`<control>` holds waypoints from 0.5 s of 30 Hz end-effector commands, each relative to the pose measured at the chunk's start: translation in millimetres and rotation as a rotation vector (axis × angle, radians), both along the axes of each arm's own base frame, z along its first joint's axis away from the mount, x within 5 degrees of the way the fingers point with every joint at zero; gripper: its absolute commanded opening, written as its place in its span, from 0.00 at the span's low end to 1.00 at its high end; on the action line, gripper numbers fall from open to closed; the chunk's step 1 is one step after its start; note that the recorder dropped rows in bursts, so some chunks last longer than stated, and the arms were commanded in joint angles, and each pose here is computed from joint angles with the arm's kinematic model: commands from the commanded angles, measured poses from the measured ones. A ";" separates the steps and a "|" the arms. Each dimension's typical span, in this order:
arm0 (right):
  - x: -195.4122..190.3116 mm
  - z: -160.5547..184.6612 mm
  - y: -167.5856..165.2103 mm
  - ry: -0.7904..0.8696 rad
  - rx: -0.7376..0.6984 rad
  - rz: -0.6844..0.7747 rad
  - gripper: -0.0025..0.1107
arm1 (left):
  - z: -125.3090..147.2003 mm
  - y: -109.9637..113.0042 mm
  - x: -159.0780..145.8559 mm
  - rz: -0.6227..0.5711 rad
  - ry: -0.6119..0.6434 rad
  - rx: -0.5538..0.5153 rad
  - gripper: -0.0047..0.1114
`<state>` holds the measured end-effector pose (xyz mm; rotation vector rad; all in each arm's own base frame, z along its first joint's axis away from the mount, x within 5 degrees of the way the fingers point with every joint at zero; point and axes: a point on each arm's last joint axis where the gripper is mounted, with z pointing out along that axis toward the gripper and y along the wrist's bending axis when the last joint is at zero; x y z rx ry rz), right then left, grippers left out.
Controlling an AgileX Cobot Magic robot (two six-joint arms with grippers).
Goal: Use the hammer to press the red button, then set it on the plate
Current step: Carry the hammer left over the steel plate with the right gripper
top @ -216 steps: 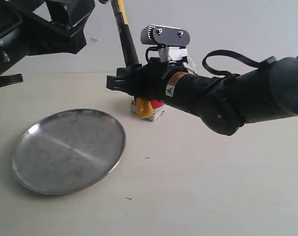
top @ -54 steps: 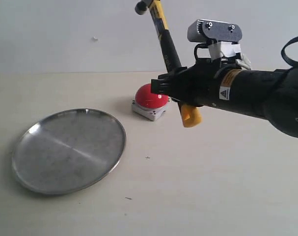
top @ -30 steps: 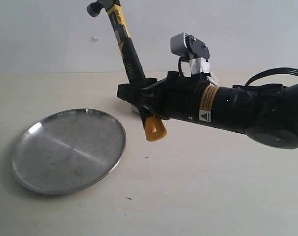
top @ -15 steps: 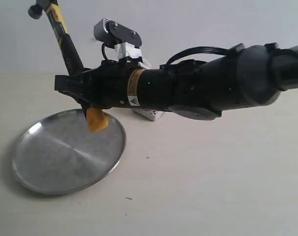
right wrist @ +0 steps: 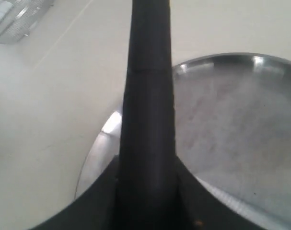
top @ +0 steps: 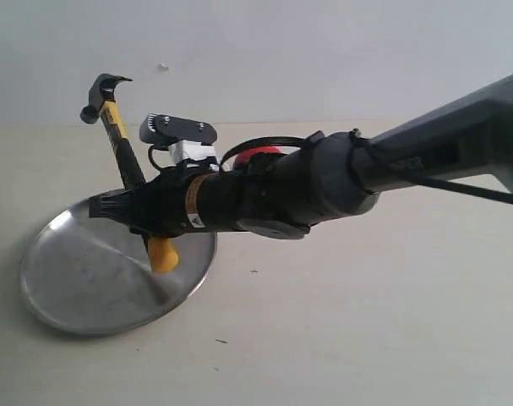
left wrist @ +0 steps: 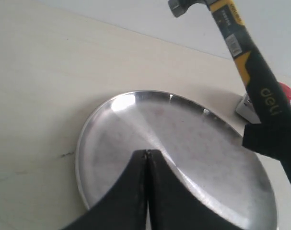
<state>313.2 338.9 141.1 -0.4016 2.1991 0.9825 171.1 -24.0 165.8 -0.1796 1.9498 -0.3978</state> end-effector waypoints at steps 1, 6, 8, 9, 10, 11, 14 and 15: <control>-12.3 14.7 25.8 -0.091 -0.051 0.067 0.02 | 0.9 0.5 -0.6 0.002 -0.012 -0.002 0.04; -21.1 6.8 36.9 -0.078 -0.035 0.100 0.02 | 0.9 0.5 -0.6 0.002 -0.012 -0.002 0.04; -21.1 -0.4 37.5 -0.025 -0.017 0.077 0.02 | 0.9 0.5 -0.6 0.002 -0.012 -0.002 0.04; -21.2 -4.2 38.0 -0.007 -0.010 0.072 0.02 | 0.9 0.5 -0.6 0.002 -0.012 -0.002 0.04; -19.5 -6.6 37.6 0.000 0.007 0.073 0.02 | 0.9 0.5 -0.6 0.002 -0.012 -0.002 0.04; -20.6 -6.7 39.3 -0.002 0.025 0.087 0.02 | 0.9 0.5 -0.6 0.002 -0.012 -0.002 0.04; -21.7 -5.4 42.6 0.019 0.105 0.108 0.02 | 0.9 0.5 -0.6 0.002 -0.012 -0.002 0.04; -22.0 -4.8 42.9 0.021 0.114 0.109 0.02 | 0.9 0.5 -0.6 0.002 -0.012 -0.002 0.04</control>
